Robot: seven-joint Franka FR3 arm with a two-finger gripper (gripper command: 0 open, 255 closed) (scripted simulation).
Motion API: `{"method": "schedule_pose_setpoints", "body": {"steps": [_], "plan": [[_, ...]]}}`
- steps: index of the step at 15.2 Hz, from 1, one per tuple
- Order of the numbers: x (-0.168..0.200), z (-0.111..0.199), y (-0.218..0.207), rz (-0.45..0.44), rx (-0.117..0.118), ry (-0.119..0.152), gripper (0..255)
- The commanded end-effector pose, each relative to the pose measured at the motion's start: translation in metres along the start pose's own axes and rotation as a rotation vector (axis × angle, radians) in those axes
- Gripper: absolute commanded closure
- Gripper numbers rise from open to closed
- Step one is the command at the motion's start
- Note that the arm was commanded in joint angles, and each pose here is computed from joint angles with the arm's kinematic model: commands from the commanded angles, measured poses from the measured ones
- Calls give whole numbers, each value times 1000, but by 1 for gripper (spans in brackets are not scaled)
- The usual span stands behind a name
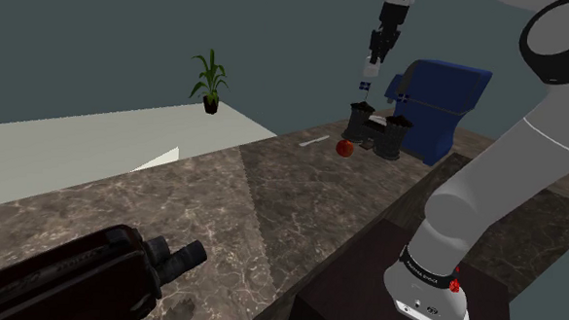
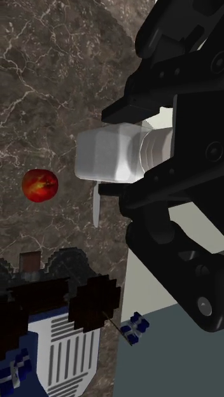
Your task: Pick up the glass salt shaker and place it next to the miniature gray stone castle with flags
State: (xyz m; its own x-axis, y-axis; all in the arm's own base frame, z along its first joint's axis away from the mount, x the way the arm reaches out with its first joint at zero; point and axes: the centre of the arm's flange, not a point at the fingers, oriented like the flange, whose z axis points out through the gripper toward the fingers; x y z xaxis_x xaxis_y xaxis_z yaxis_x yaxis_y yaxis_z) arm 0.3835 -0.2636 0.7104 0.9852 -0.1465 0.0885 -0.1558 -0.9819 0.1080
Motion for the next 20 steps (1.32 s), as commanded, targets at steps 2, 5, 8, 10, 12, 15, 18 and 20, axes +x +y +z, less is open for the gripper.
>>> {"method": "schedule_pose_setpoints", "body": {"steps": [2,5,8,10,12,15,18,20], "plan": [[-3,4,39,-2,-1,0,255],[-6,8,79,-2,-1,0,255],[-9,12,118,-2,-1,0,255],[-11,19,130,-2,-1,0,255],[-12,29,129,-2,-1,0,255],[-13,45,127,-2,-1,0,255],[-14,61,125,-2,-1,0,255],[-15,71,124,-2,-1,0,255]]}}
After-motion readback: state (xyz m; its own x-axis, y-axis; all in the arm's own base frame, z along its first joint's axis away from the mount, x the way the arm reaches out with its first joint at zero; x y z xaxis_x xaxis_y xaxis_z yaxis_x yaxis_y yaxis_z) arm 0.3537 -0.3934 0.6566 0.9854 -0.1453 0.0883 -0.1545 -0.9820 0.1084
